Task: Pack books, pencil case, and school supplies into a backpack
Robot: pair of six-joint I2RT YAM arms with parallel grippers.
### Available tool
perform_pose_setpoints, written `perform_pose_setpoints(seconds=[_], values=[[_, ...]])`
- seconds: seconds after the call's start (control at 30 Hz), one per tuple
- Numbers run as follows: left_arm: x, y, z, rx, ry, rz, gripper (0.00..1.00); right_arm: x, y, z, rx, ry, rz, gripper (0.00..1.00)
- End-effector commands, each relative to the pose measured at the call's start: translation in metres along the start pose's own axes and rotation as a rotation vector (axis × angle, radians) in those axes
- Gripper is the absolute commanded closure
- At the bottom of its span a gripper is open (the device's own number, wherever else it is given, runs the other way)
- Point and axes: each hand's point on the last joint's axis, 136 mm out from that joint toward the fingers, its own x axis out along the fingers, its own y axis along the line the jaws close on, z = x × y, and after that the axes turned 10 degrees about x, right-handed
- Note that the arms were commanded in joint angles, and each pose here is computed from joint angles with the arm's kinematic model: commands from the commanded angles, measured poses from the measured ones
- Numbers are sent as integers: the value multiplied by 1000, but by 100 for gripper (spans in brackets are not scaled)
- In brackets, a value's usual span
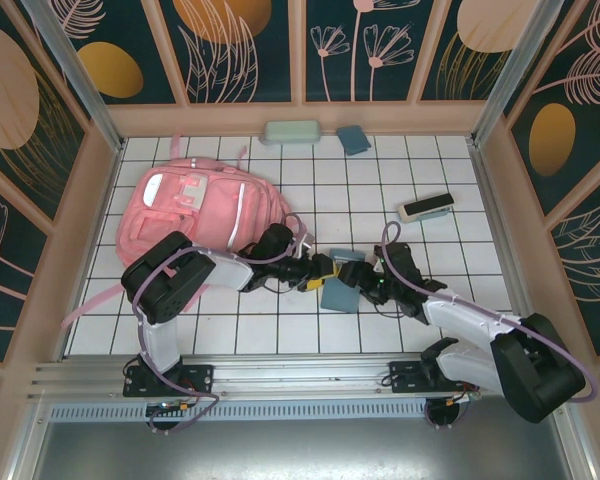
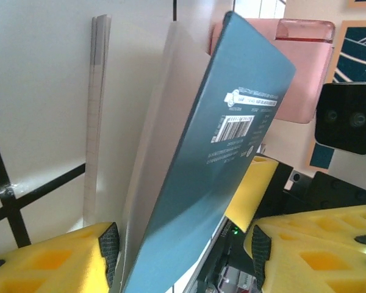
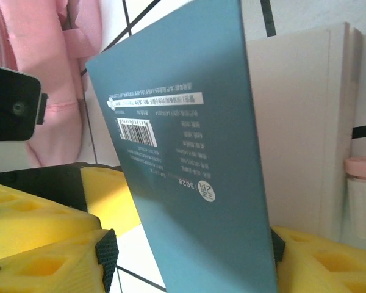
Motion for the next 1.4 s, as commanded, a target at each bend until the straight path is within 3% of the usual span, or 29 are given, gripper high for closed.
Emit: perform_pose_setpoints(seconds=[0.0,0.2,0.43,0.53,0.67,0.83,1.13,1.37], values=[[1,-29,-8,45,32,-104,40,-2,-14,-18,141,99,2,36],[3,-17,-10,60,47,-38,41,-12,1,-11,127,63,41,51],[-12,-4,-1,108,11,141,32,-13,-7,-11,133,54,15,80],[-26,-4,2,130,-14,211,30,-11,-5,-10,143,52,30,88],[-51,-8,7,154,-82,288,29,-8,2,-6,156,48,49,93],[-78,8,3,46,-158,328,27,-4,16,3,191,33,78,100],[-85,14,-7,-274,-267,131,26,5,54,22,322,29,172,100],[-80,13,7,-408,-337,36,26,10,69,24,344,38,204,100]])
